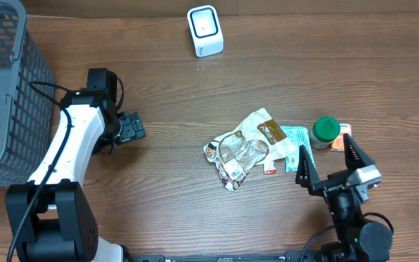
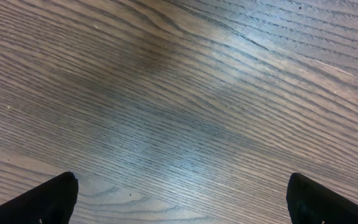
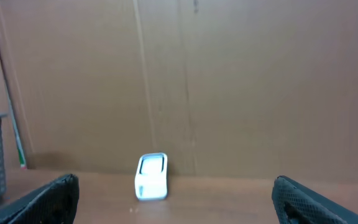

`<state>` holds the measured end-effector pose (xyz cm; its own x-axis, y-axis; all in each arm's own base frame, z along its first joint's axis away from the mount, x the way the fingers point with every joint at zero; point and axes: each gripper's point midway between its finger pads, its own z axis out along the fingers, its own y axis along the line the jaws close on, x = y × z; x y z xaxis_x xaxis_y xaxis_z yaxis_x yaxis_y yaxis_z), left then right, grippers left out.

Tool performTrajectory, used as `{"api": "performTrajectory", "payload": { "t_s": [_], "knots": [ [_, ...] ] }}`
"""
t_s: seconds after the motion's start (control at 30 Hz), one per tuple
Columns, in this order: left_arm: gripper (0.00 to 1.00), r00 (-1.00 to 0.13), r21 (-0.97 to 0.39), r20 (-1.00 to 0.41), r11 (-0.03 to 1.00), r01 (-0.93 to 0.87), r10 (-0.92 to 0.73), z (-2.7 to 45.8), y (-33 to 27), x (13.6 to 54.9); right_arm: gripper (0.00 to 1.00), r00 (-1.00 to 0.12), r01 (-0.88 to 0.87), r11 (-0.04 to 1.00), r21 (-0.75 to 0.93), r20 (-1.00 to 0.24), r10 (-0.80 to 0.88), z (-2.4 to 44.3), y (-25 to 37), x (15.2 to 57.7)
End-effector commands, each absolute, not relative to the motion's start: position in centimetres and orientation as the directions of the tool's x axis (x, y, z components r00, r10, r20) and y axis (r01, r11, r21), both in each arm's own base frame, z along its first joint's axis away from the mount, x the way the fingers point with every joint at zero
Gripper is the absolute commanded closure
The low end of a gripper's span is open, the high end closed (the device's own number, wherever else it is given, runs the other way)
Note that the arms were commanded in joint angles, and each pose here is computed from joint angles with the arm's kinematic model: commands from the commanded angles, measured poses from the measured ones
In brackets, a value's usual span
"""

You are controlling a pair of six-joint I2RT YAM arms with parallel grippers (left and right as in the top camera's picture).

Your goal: Scan the item barcode

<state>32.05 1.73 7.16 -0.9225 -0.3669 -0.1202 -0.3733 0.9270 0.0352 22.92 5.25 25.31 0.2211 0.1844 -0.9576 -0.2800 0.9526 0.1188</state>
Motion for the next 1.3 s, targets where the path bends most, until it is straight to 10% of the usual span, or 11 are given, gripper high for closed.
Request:
{"api": "performTrajectory", "payload": {
  "t_s": [0.0,0.43,1.27],
  "knots": [
    [0.0,-0.921,0.039,-0.136,0.927,-0.373,-0.365,7.5,1.9,32.6,0.0,0.196,-0.277,0.953,0.126,-0.963,0.184,23.4,5.3,23.3],
    [0.0,-0.921,0.039,-0.137,0.927,-0.373,-0.365,7.5,1.9,32.6,0.0,-0.055,-0.219,0.964,0.152,-0.988,0.144,17.0,5.0,24.1],
    [0.0,-0.921,0.039,-0.137,0.927,-0.374,-0.366,7.5,1.9,32.6,0.0,-0.028,-0.11,0.991,0.071,-0.997,0.068,17.1,2.2,24.5]
  ]
}}
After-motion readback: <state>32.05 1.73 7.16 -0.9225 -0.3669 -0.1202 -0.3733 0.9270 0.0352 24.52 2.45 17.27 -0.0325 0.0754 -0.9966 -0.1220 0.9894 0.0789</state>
